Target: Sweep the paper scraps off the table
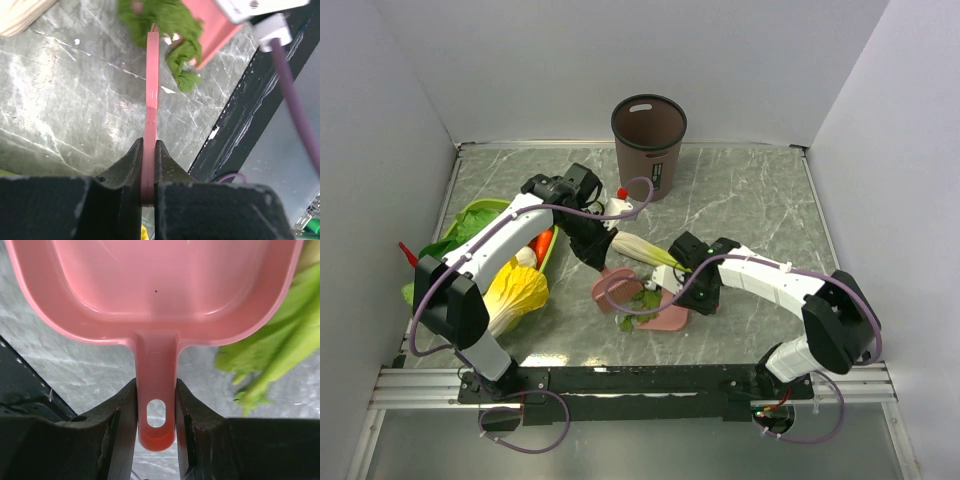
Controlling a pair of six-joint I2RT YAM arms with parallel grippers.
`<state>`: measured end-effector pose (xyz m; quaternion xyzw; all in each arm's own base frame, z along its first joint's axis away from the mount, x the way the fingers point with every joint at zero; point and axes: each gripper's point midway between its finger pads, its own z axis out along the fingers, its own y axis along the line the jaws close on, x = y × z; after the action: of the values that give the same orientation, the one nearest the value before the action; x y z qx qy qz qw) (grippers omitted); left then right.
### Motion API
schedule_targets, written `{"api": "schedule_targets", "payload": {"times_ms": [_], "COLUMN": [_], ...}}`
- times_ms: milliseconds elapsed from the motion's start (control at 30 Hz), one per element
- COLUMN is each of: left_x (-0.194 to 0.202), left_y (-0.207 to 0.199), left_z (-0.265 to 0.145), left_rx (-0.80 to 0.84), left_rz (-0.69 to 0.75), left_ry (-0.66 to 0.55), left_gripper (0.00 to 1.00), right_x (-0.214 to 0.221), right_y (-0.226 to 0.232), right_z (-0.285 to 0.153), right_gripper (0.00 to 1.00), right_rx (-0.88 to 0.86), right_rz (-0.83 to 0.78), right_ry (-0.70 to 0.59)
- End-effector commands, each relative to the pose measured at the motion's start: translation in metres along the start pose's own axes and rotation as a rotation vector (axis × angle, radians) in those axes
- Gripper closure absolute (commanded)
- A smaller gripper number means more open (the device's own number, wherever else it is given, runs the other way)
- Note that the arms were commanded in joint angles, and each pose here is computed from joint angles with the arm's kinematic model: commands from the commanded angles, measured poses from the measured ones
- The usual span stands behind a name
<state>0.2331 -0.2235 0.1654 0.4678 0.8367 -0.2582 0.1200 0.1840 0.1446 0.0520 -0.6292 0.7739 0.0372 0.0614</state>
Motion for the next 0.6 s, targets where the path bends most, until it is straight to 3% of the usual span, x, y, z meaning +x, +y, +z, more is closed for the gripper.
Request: {"api": "schedule_targets", "payload": {"times_ms": [0, 167, 400, 567], "left_x": [-0.014, 0.013, 0.058, 0.076], "left_y": [-0.001, 0.005, -0.031, -0.037], "left_z": [-0.018, -0.035, -0.041, -0.016], "left_rx": [-0.041, -0.153, 0.028, 0.160], "left_rz": [-0.001, -0.062, 0.224, 0.194], "left_ry": [-0.082, 0.005, 0.073, 0.145], "left_gripper": [0.99, 0.99, 0.99, 0.99], "right_x": [0.024, 0.030, 0.024, 0.018], "right_y": [0.014, 0.016, 0.016, 0.017], "right_z": [-0.003, -0.006, -0.005, -0.005], "right_gripper": [1.00, 1.00, 1.00, 1.00], "right_rx": [-0.002, 0.004, -0.013, -0.030], "right_rz": [-0.063, -0.077, -0.054, -0.022], "right_ry": [0.027, 0.036, 0.034, 0.026]}}
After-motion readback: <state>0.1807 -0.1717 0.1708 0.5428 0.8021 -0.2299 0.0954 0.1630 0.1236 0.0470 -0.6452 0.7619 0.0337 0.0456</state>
